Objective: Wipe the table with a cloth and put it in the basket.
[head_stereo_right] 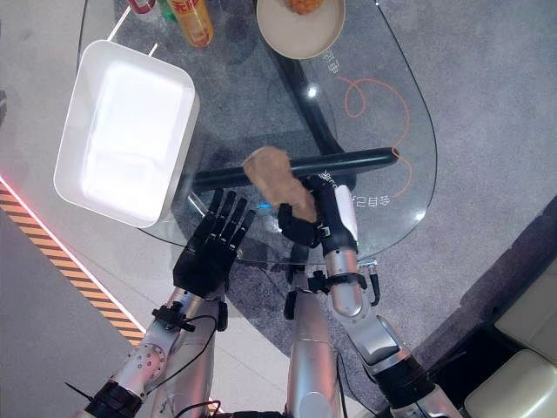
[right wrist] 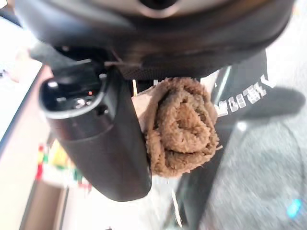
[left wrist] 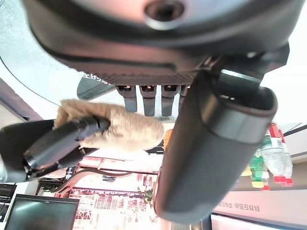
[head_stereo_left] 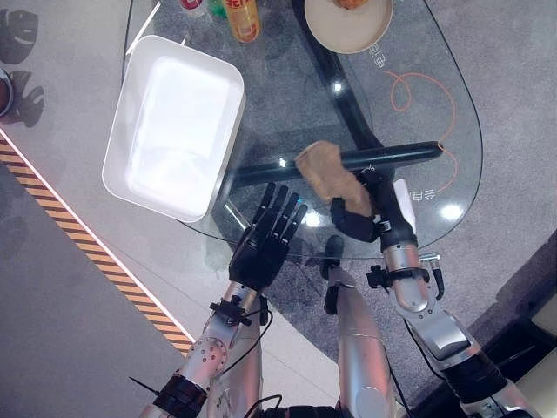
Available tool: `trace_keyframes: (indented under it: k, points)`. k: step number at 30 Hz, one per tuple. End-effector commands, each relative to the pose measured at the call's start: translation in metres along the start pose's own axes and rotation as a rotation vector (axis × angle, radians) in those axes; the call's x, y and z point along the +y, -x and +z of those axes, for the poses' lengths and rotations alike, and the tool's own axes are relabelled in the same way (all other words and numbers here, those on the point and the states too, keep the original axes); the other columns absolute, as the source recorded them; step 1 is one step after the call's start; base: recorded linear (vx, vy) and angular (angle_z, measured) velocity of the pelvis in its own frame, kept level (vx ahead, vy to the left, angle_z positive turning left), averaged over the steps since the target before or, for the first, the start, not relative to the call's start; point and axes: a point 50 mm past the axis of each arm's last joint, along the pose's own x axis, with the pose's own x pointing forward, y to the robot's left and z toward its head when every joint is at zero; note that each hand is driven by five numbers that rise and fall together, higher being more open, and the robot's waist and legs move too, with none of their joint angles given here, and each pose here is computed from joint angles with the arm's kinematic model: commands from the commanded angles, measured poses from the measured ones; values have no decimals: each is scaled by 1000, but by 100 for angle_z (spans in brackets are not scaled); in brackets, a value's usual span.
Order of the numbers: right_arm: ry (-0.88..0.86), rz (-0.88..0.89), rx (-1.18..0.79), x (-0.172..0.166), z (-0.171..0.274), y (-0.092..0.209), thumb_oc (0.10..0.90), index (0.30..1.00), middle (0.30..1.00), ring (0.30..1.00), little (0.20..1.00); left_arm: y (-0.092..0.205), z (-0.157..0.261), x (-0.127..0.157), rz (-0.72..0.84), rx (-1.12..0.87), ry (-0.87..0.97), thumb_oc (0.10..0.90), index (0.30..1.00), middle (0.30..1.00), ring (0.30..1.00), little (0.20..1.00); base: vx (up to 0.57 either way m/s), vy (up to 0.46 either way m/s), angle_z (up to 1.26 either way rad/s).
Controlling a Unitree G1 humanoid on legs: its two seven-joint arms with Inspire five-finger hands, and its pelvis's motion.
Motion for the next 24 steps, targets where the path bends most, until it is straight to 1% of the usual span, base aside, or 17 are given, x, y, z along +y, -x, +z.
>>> trace_keyframes:
  k: [1, 6, 11, 14, 16, 19, 24]
  points:
    - [-131, 44, -420, -6, 79, 5, 100, 300, 300, 300, 200, 2, -3, -24, -155, -42, 32, 800, 900, 900, 900, 900, -2, 19, -5]
    - [-159, 85, -443, 0, 83, 7, 100, 300, 300, 300, 200, 0, -2, -28, -171, -46, 21, 800, 900, 900, 900, 900, -1, 4, -2]
    - [-238, 91, -476, 0, 91, 6, 100, 300, 300, 300, 200, -4, -2, -30, -166, -43, 7, 800, 900, 900, 900, 900, 0, 0, 0]
    - [-270, 164, -492, 4, 95, 7, 100, 300, 300, 300, 200, -5, -1, -30, -160, -43, 7, 800, 900, 900, 900, 900, 0, 0, 0]
    - [-252, 329, -485, 13, 98, 11, 100, 300, 300, 300, 200, -4, 1, -30, -158, -34, -5, 800, 900, 900, 900, 900, 0, 0, 0]
    - [-245, 427, -464, 18, 96, 13, 100, 300, 300, 300, 200, -5, 6, -32, -159, -26, -27, 800, 900, 900, 900, 900, 0, 0, 0]
    - [-277, 488, -459, 19, 95, 14, 100, 300, 300, 300, 200, -7, 11, -33, -169, -29, -49, 800, 900, 900, 900, 900, -2, -14, 0]
